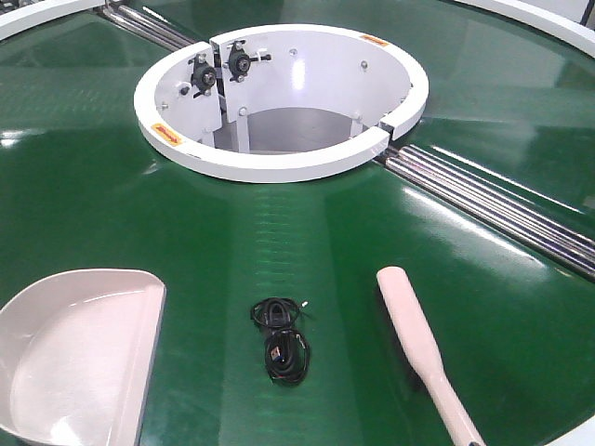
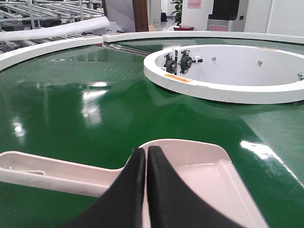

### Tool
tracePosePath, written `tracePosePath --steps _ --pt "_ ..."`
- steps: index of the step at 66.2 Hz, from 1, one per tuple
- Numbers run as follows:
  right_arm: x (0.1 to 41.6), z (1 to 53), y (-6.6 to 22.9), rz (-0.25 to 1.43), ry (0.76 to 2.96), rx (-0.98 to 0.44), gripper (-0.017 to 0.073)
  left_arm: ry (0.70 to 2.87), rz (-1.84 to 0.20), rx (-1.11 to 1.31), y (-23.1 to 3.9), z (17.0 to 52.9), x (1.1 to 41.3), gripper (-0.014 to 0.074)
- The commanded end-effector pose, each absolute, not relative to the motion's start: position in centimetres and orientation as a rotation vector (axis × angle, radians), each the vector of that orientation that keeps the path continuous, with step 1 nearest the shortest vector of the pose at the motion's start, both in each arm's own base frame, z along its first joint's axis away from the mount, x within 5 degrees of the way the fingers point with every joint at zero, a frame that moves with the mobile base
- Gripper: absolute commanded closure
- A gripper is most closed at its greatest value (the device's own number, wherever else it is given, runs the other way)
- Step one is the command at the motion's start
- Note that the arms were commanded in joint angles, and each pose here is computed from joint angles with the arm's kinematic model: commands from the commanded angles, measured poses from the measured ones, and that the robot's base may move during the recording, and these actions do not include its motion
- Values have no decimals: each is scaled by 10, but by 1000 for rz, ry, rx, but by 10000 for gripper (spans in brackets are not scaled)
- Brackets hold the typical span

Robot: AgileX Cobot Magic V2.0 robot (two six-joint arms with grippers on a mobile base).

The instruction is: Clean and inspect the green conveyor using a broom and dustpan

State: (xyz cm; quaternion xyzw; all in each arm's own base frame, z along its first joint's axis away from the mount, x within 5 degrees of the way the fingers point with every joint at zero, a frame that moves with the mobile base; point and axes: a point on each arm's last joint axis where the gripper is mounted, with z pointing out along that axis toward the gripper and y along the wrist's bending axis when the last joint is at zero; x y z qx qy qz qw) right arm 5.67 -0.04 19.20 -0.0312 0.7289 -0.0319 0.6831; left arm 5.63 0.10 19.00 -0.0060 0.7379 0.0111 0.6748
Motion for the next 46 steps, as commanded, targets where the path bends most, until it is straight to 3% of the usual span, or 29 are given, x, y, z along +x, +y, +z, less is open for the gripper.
tracePosePath --steps 1,32,46 --pt "57 195 0 -87 1563 -78 555 1596 18 -29 1 189 56 616" --pt "57 197 0 -86 1537 -77 555 1594 17 -30 1 190 56 616" --pt "52 225 1 -53 1232 -49 555 1521 16 -39 2 196 56 616"
